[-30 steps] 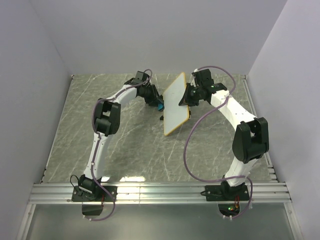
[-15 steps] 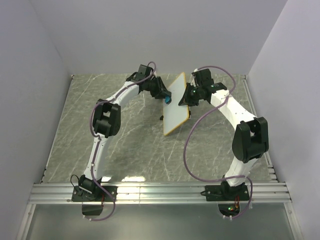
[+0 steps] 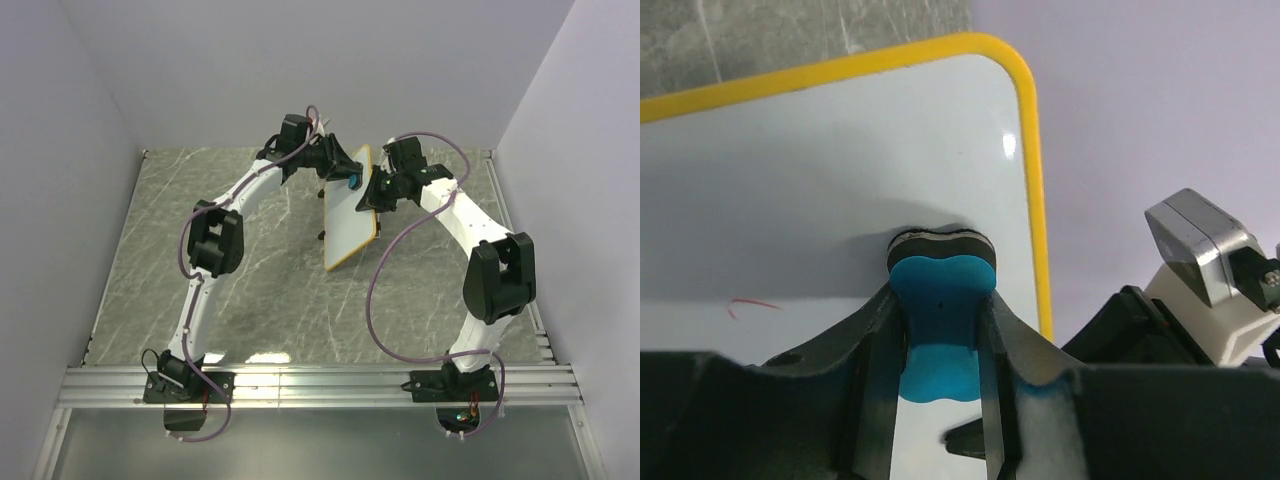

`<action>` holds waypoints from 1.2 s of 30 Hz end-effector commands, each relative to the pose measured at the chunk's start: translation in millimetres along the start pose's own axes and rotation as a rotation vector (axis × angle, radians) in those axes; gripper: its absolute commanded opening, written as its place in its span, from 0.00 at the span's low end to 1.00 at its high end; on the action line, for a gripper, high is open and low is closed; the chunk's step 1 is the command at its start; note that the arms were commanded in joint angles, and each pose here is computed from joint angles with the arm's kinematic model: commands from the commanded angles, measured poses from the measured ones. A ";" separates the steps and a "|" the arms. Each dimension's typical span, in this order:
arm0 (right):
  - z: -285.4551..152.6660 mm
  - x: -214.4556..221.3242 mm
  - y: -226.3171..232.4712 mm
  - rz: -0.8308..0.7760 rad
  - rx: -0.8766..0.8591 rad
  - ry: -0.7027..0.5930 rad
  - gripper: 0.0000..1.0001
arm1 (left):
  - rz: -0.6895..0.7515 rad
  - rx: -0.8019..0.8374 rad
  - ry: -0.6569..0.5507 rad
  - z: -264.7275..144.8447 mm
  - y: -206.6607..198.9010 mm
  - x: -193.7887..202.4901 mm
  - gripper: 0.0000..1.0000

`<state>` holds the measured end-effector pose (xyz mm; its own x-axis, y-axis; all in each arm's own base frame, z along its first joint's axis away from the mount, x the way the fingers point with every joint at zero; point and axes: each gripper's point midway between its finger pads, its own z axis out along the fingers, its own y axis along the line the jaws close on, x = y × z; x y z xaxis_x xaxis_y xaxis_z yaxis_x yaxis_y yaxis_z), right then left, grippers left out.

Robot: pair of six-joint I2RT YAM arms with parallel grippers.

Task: Erase the whiteboard

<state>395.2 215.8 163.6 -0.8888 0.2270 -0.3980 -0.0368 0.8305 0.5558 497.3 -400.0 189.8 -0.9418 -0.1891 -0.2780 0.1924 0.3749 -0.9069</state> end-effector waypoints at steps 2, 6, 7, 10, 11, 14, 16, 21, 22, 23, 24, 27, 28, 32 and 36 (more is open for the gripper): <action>-8.6 63.3 68.6 -0.047 -0.280 0.266 0.00 | -0.027 -0.081 0.110 29.5 48.1 38.2 0.00; -7.1 65.1 68.2 -0.046 -0.278 0.270 0.00 | -0.091 -0.221 0.177 31.2 104.2 65.4 0.00; -7.2 64.1 68.9 -0.048 -0.280 0.267 0.00 | -0.090 -0.239 0.185 30.7 112.5 69.8 0.00; -5.7 63.4 69.4 -0.045 -0.277 0.267 0.00 | -0.116 -0.289 0.220 28.7 137.3 86.3 0.00; -5.6 63.1 70.7 -0.046 -0.280 0.266 0.00 | -0.122 -0.302 0.226 27.0 142.0 90.4 0.00; -4.1 62.3 71.9 -0.043 -0.282 0.265 0.00 | -0.106 -0.318 0.217 23.6 144.4 90.0 0.00; -2.5 61.4 72.3 -0.044 -0.282 0.262 0.00 | -0.103 -0.321 0.219 22.3 142.9 89.9 0.00; -3.9 56.2 76.0 -0.053 -0.283 0.246 0.00 | -0.110 -0.352 0.228 20.2 152.1 93.3 0.00; -5.2 55.1 76.8 -0.055 -0.281 0.243 0.00 | -0.115 -0.367 0.229 19.1 156.6 94.3 0.00; -5.0 52.3 77.7 -0.059 -0.279 0.236 0.00 | -0.127 -0.384 0.240 17.5 161.9 98.7 0.00; -6.2 51.0 77.6 -0.062 -0.276 0.233 0.00 | -0.119 -0.393 0.243 15.6 164.1 99.0 0.00; -10.3 42.1 82.8 -0.080 -0.275 0.207 0.00 | -0.088 -0.414 0.214 3.4 157.0 90.0 0.00; -13.0 37.6 86.0 -0.083 -0.280 0.195 0.00 | -0.071 -0.421 0.178 -7.7 147.5 79.5 0.00; -19.0 26.6 93.6 -0.096 -0.296 0.165 0.00 | -0.050 -0.403 0.083 -43.2 119.7 44.9 0.00; -22.5 17.4 96.9 -0.104 -0.300 0.141 0.00 | -0.063 -0.407 -0.009 -88.6 105.5 14.4 0.00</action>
<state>396.7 224.8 174.0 -0.9049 0.1729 -0.3888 -0.0689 0.8421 0.5348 471.0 -300.5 53.5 -0.9715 -0.2064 -0.1163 -0.0675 0.7115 -0.6994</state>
